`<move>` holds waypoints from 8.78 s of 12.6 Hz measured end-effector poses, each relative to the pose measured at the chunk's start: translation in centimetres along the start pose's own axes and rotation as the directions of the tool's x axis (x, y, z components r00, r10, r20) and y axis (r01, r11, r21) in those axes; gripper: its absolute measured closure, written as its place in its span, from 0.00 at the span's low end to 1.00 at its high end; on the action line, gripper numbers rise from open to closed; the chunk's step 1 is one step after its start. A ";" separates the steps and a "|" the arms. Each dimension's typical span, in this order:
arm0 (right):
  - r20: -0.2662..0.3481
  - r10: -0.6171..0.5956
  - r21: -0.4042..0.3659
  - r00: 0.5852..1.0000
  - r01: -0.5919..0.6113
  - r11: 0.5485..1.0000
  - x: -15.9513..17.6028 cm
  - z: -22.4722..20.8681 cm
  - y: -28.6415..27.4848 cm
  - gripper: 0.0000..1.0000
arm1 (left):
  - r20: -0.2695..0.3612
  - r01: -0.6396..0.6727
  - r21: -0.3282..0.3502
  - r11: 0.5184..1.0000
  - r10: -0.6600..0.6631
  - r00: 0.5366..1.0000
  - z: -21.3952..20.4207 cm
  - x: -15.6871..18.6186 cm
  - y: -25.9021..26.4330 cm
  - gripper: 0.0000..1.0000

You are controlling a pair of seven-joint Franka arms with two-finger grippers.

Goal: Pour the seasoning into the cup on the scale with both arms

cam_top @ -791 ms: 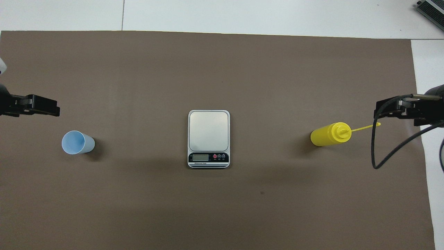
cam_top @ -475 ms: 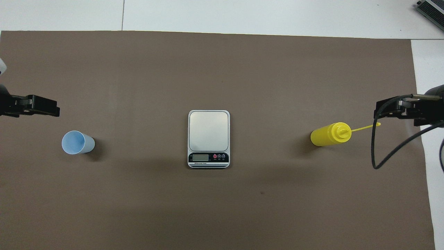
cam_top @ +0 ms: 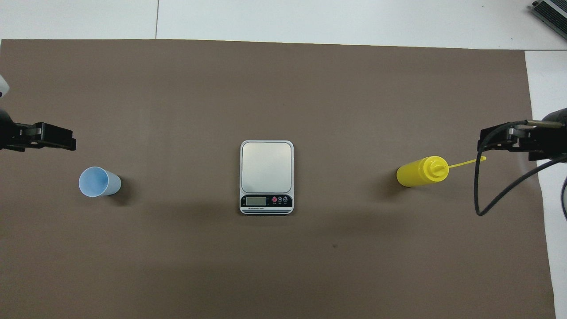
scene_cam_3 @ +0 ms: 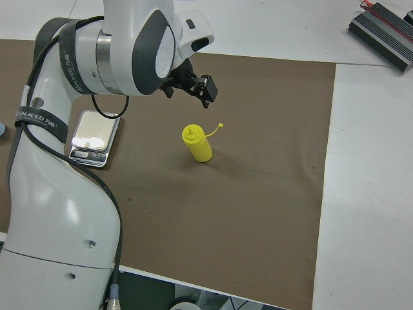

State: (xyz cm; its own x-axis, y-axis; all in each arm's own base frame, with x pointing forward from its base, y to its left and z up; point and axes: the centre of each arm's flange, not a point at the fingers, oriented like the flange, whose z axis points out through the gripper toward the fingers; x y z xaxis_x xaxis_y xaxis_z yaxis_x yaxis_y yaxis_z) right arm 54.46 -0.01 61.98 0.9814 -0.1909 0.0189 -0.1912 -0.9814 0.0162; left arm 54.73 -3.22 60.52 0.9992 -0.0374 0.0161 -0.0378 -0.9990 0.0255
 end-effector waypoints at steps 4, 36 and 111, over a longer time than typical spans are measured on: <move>0.000 0.000 0.000 1.000 0.000 1.000 0.0 0.0 0.0 0.00 | 0.043 0.005 0.001 1.000 -0.005 0.999 3.2 -0.2 -0.3 0.01; 0.000 0.000 0.000 1.000 0.000 1.000 0.0 0.0 0.0 0.00 | 0.003 0.035 0.005 0.999 -0.035 0.999 25.1 -2.9 -1.9 0.13; 0.000 0.000 0.000 1.000 0.000 1.000 0.0 0.0 0.0 0.00 | -0.022 0.346 -0.017 0.938 -0.346 0.938 22.6 -1.0 37.0 0.96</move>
State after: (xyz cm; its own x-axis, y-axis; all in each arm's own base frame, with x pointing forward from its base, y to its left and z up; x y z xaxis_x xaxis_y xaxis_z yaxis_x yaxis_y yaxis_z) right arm 54.46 -0.01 61.97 0.9814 -0.1909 0.0188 -0.1912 -0.9814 0.0162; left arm 52.69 -40.76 38.84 0.9500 0.3111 0.0279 0.3097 -0.9497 0.0460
